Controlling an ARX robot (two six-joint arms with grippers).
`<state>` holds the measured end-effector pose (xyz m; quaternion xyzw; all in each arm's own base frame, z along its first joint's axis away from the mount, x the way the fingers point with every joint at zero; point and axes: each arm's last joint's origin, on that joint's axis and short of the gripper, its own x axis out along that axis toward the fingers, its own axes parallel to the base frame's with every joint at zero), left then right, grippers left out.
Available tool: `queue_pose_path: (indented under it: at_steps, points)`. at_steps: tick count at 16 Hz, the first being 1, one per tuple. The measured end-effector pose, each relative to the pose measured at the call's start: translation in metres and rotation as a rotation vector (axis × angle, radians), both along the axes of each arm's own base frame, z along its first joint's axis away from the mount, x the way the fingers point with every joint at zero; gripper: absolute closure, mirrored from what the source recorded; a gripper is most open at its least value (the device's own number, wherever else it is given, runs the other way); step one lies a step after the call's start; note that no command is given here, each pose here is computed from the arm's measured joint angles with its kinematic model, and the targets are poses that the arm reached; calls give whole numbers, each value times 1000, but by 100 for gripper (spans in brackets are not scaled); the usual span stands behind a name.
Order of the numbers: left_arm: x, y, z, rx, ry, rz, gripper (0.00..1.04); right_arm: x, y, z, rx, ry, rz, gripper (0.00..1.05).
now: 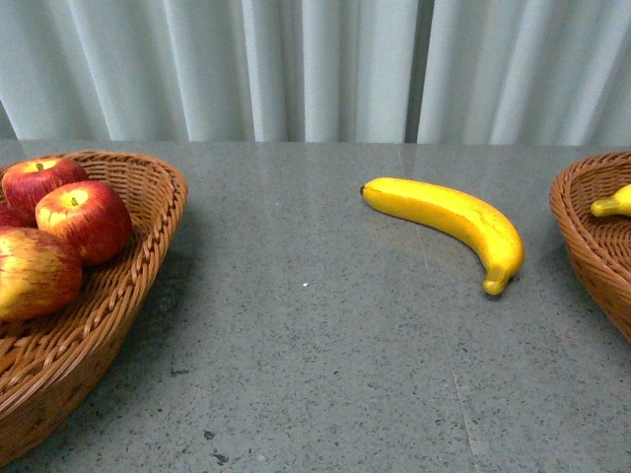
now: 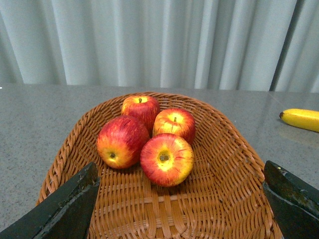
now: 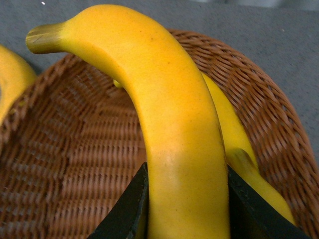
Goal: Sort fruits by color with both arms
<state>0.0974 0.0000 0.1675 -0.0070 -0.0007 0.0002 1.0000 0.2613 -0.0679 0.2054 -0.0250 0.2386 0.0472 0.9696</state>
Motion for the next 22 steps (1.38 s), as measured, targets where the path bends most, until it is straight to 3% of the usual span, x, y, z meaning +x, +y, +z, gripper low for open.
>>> queue_pose_path:
  at_steps: [1,2,5,7,10,12,16,18,22]
  points:
    - [0,0,0,0,0,0,7,-4,-10,-3,-13,23,-17,72]
    - [0,0,0,0,0,0,7,-7,-15,-5,-28,34,-22,64]
    - [0,0,0,0,1,0,7,-7,-9,2,-33,17,19,29]
    - [0,0,0,0,0,0,7,0,9,25,-36,-76,65,5]
    - [0,0,0,0,0,0,7,16,64,50,35,-193,180,6]
    - [0,0,0,0,0,0,7,42,117,60,94,-213,278,6]
    - [0,0,0,0,0,0,7,95,202,40,112,-174,409,6]
    - [0,0,0,0,0,0,7,117,218,17,79,-122,411,6]
    - [0,0,0,0,0,0,7,144,210,-10,-35,-26,366,6]
